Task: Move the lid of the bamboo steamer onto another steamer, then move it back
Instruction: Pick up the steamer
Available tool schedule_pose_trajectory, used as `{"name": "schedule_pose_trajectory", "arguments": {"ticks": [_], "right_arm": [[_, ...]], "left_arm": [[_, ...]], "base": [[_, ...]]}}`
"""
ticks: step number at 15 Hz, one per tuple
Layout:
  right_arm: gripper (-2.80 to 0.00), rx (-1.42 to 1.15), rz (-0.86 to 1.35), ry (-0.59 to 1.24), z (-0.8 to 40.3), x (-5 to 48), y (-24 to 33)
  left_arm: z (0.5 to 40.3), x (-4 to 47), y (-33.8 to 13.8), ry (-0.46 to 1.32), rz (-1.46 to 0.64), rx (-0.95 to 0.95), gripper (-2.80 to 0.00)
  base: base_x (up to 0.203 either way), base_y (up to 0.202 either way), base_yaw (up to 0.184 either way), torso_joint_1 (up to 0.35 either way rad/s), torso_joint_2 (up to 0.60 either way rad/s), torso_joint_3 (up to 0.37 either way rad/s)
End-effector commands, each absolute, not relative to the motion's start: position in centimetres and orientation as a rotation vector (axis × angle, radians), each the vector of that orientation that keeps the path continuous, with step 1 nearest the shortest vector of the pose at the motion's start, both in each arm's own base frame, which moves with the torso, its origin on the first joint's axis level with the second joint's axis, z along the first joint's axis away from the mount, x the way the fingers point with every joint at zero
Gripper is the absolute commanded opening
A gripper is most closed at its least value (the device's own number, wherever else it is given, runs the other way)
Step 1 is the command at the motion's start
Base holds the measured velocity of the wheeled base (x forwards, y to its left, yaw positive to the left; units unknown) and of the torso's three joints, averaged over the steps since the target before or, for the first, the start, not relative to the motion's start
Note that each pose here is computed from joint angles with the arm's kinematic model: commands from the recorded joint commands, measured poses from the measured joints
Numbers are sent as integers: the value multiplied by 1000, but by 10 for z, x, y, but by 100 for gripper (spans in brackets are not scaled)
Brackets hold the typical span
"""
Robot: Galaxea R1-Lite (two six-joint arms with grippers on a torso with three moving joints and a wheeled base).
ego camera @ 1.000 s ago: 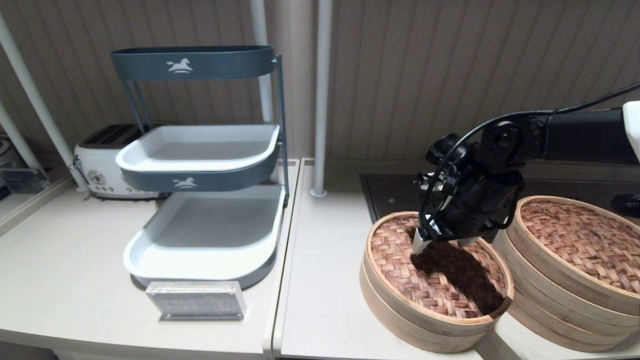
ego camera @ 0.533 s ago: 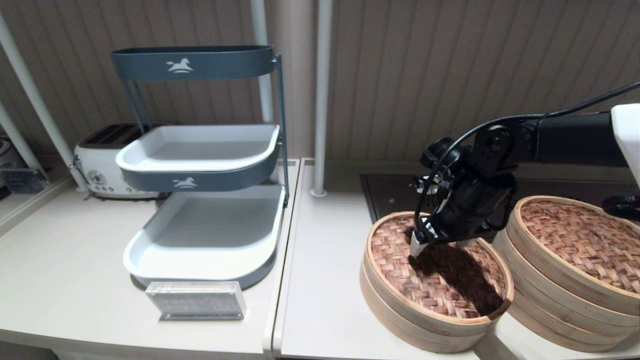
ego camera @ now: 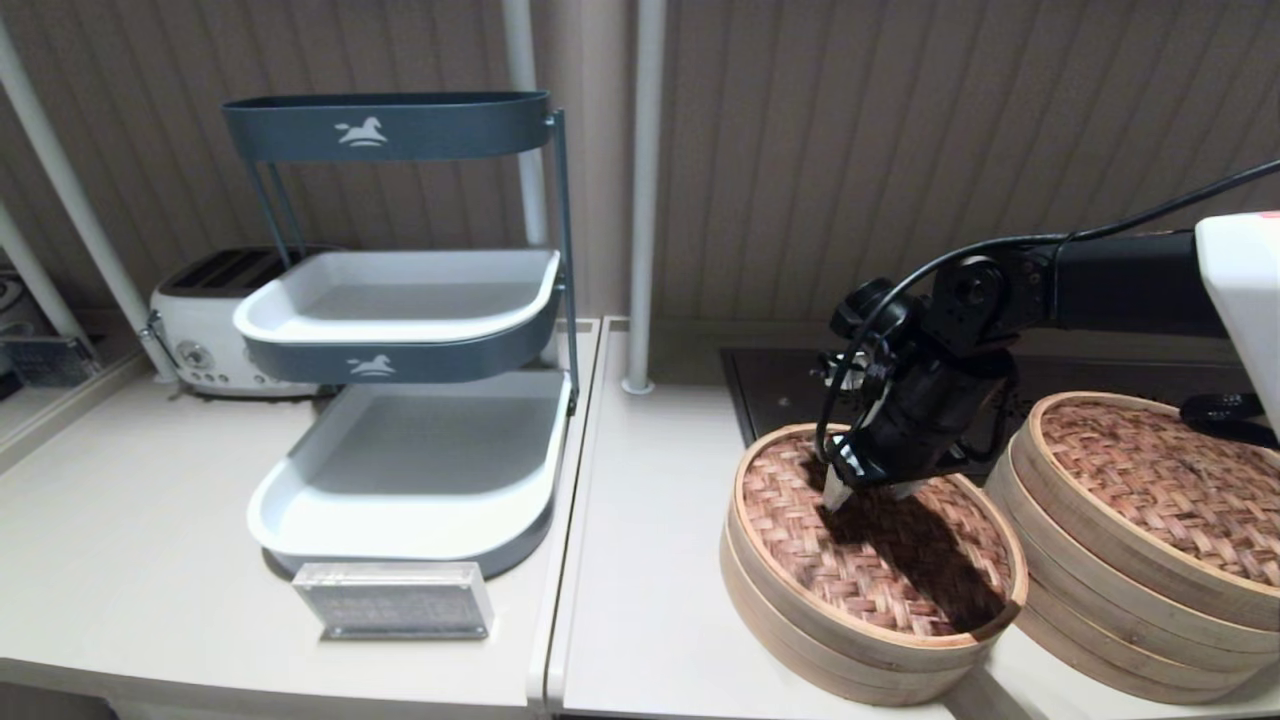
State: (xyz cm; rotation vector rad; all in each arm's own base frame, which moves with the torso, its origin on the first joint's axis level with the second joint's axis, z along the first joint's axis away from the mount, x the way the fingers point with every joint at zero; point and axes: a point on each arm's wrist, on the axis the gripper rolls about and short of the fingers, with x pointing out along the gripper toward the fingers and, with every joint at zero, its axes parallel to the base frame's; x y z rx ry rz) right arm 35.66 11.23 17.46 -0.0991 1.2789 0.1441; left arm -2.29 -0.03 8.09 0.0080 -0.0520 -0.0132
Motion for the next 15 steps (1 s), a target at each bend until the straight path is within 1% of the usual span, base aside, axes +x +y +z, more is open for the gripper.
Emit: {"name": "schedule_pose_trajectory", "arguments": {"ticks": [1,10,15], "right_arm": [[-280,-98,146,1277,176,356,113],[-280,-77,150,1271,180,354,115],[-280,-73,147,1226,193,351,113]], "left_arm": [[73,-21,0,-28,-14,8,-280],[73,-21,0,-28,-14,8,-280],[73,-21,0,-28,-14,8,-280]], "base": [[0,0,0,0,0,0],[0,0,0,0,0,0],[0,0,0,0,0,0]]}}
